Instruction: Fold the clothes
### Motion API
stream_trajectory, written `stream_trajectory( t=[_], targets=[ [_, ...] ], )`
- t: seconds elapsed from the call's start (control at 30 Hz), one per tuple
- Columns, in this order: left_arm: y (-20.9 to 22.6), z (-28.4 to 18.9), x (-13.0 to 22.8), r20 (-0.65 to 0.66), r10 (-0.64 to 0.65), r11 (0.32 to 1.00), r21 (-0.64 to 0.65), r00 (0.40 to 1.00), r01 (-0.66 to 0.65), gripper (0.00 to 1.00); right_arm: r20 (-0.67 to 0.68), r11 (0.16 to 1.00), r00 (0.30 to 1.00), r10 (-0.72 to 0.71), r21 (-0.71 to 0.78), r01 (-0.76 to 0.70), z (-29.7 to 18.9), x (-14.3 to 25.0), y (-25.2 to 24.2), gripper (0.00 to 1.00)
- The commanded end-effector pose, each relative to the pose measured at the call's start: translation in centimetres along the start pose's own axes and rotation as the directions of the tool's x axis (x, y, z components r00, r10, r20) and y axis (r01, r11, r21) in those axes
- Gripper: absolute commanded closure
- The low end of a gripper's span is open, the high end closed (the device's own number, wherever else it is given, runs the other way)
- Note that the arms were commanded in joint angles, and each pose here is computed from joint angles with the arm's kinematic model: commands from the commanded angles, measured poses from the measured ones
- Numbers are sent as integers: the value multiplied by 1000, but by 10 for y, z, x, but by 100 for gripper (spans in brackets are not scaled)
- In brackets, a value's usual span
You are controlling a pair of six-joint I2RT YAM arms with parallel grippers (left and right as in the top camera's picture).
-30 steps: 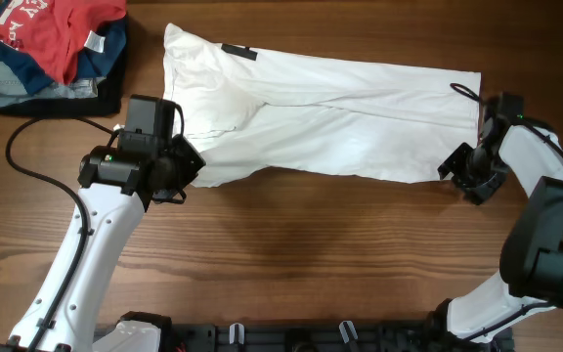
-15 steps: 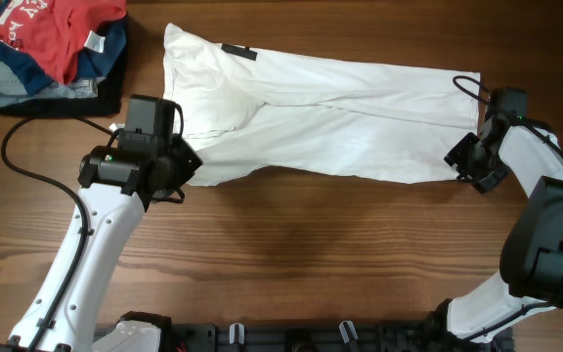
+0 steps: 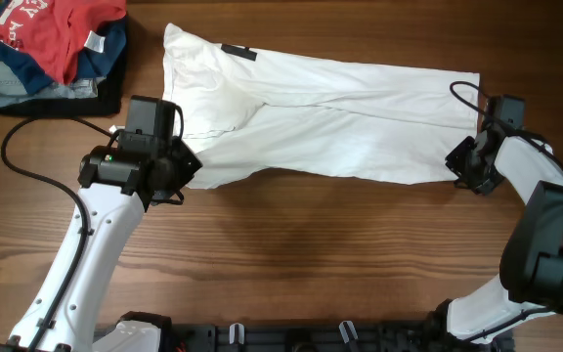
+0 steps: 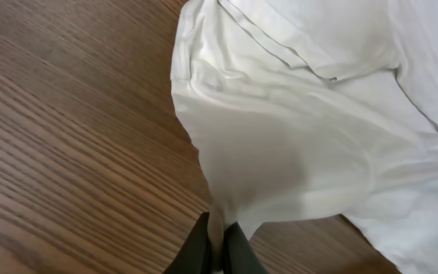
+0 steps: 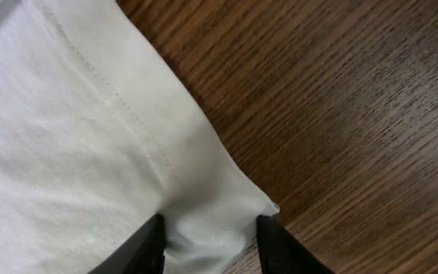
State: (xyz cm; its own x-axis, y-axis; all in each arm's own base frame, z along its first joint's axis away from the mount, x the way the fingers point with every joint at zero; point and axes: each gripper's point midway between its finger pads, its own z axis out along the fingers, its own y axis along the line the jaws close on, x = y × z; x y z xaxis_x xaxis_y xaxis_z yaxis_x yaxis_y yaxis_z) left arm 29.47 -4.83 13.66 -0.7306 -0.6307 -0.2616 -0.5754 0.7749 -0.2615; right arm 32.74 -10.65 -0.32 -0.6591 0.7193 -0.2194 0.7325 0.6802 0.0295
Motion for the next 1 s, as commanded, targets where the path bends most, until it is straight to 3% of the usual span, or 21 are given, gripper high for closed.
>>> stream_trajectory(
  t=[0.0, 0.13, 0.4, 0.5, 0.73, 0.97],
  targets=[
    [2, -1, -2, 8, 7, 1000, -4, 1000, -6, 96, -54, 999, 998, 27, 25, -25, 9, 19, -9, 96],
    [4, -3, -5, 27, 6, 1000, -14, 1000, -6, 96, -111, 999, 993, 29, 28, -26, -5, 27, -11, 96],
    [0, -27, -9, 84, 1, 999, 53, 997, -6, 96, -148, 998, 988, 37, 56, -29, -81, 21, -46, 96],
    [-7, -31, -13, 101, -1, 996, 88, 995, -8, 96, -155, 1000, 988, 15, 3, -15, -92, 17, -47, 96],
    [-70, -40, -72, 340, 21, 949, 289, 940, -126, 96, -50, 982, 999, -18, -187, 8, -92, -13, -12, 96],
    [-106, 1, -98, 401, 69, 926, 314, 913, -208, 96, 57, 960, 998, -31, -277, 46, -97, -37, 12, 96]
  ],
)
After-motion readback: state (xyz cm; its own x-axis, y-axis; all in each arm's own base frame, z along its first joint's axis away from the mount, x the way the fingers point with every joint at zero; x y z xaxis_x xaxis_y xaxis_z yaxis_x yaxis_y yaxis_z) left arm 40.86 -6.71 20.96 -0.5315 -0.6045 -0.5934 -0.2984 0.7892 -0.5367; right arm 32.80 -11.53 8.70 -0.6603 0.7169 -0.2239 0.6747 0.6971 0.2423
